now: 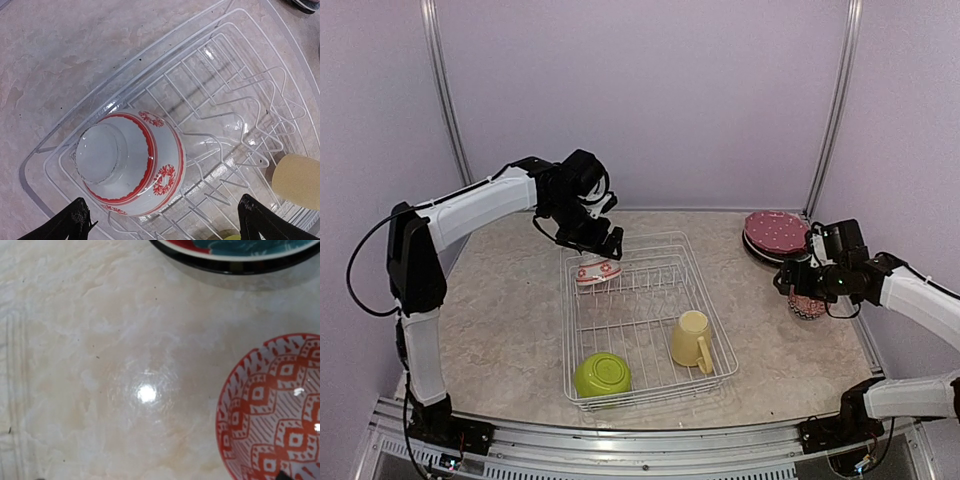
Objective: Unload the mixed dishes from the dish rack
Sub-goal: Grab the bowl from the dish rack.
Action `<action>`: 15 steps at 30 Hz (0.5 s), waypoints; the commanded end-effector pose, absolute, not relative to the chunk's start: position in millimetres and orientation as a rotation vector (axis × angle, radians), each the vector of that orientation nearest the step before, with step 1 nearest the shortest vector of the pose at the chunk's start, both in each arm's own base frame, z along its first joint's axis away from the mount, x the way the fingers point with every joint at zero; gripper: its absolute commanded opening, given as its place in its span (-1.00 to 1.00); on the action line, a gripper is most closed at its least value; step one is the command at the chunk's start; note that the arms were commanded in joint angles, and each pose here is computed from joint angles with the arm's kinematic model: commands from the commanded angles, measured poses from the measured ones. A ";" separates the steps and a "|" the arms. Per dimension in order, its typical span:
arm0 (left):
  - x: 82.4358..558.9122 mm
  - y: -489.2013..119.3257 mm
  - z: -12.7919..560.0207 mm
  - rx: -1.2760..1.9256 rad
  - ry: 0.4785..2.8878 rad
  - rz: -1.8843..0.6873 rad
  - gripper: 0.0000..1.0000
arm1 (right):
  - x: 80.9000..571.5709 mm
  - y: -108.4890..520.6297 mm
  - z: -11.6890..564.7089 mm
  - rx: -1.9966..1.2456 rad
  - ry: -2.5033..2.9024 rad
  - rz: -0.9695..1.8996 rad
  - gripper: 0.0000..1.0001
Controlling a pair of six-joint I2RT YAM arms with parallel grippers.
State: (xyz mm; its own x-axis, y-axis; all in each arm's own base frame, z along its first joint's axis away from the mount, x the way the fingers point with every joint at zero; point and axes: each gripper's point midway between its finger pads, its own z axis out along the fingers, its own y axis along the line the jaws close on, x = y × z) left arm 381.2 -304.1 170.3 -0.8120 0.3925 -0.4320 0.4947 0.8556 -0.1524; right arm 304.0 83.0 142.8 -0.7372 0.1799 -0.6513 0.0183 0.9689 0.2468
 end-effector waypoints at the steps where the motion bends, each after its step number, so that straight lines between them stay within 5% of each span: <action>1: 379.9 -300.8 152.3 0.718 2.696 -0.238 0.98 | 299.9 84.4 143.3 0.098 2.383 0.288 0.94; 15: 395.2 -305.0 127.2 0.868 2.660 -0.057 0.98 | 298.2 86.1 143.3 0.075 2.389 0.292 0.95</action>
